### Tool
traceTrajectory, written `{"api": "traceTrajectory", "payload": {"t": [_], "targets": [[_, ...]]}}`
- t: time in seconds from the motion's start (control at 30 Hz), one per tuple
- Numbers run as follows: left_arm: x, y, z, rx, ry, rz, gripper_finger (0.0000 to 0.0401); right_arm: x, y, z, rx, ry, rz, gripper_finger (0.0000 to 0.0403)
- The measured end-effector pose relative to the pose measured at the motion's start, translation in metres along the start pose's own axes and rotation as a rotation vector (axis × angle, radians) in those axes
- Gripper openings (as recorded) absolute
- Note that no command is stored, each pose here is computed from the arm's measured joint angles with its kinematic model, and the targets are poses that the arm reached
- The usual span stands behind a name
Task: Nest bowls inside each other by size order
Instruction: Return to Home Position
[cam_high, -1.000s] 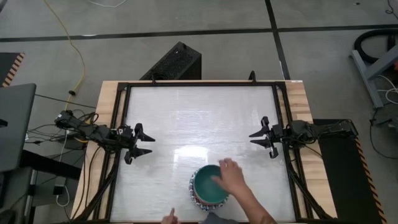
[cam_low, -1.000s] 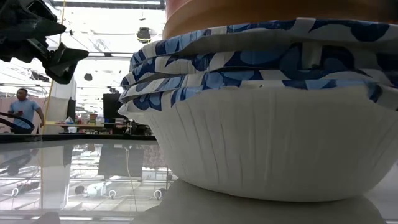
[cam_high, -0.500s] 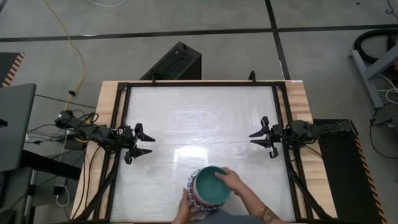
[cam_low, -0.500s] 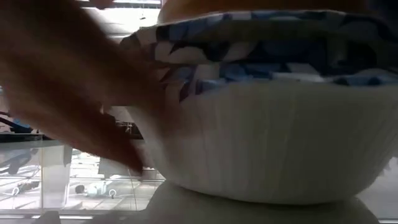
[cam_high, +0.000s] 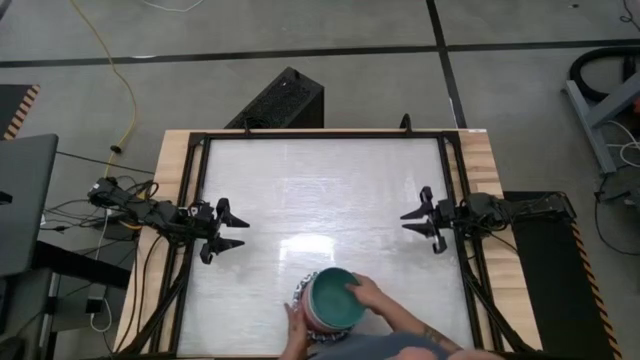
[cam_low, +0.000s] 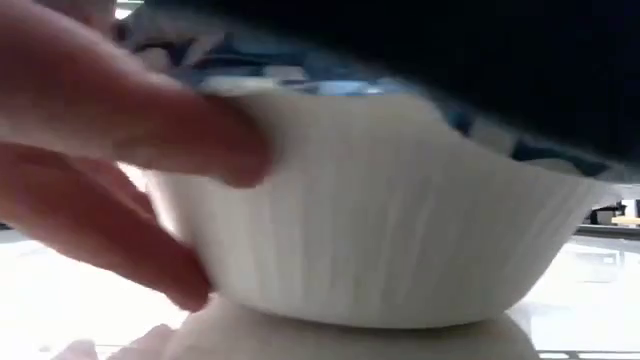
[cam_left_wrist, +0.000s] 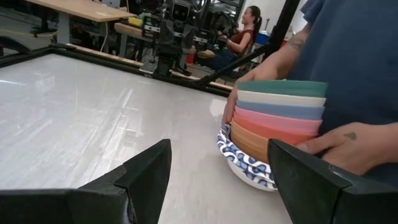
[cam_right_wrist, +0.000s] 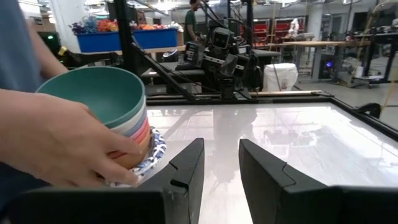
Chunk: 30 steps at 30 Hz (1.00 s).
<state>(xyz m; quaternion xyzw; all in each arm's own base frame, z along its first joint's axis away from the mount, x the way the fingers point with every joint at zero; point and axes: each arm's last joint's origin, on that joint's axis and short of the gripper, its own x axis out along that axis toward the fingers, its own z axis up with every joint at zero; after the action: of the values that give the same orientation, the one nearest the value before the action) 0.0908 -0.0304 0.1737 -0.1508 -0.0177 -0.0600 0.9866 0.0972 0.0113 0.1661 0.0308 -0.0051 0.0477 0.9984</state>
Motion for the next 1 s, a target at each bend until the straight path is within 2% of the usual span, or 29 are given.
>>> {"api": "traceTrajectory", "payload": {"t": [0.1,0.33,1.0], "targets": [[0.0,0.0,0.0,0.0,0.0,0.0,0.0255,0.0,-0.0013,0.0002,0.011,-0.003,-0.023,0.0121],[0.0,0.0,0.0,0.0,0.0,0.0,0.0255,0.0,-0.0008,0.0003,0.147,-0.004,-0.008,0.0121],[0.0,0.0,0.0,0.0,0.0,0.0,0.0255,0.0,-0.0008,0.0004,0.151,-0.006,-0.007,0.0121]]}}
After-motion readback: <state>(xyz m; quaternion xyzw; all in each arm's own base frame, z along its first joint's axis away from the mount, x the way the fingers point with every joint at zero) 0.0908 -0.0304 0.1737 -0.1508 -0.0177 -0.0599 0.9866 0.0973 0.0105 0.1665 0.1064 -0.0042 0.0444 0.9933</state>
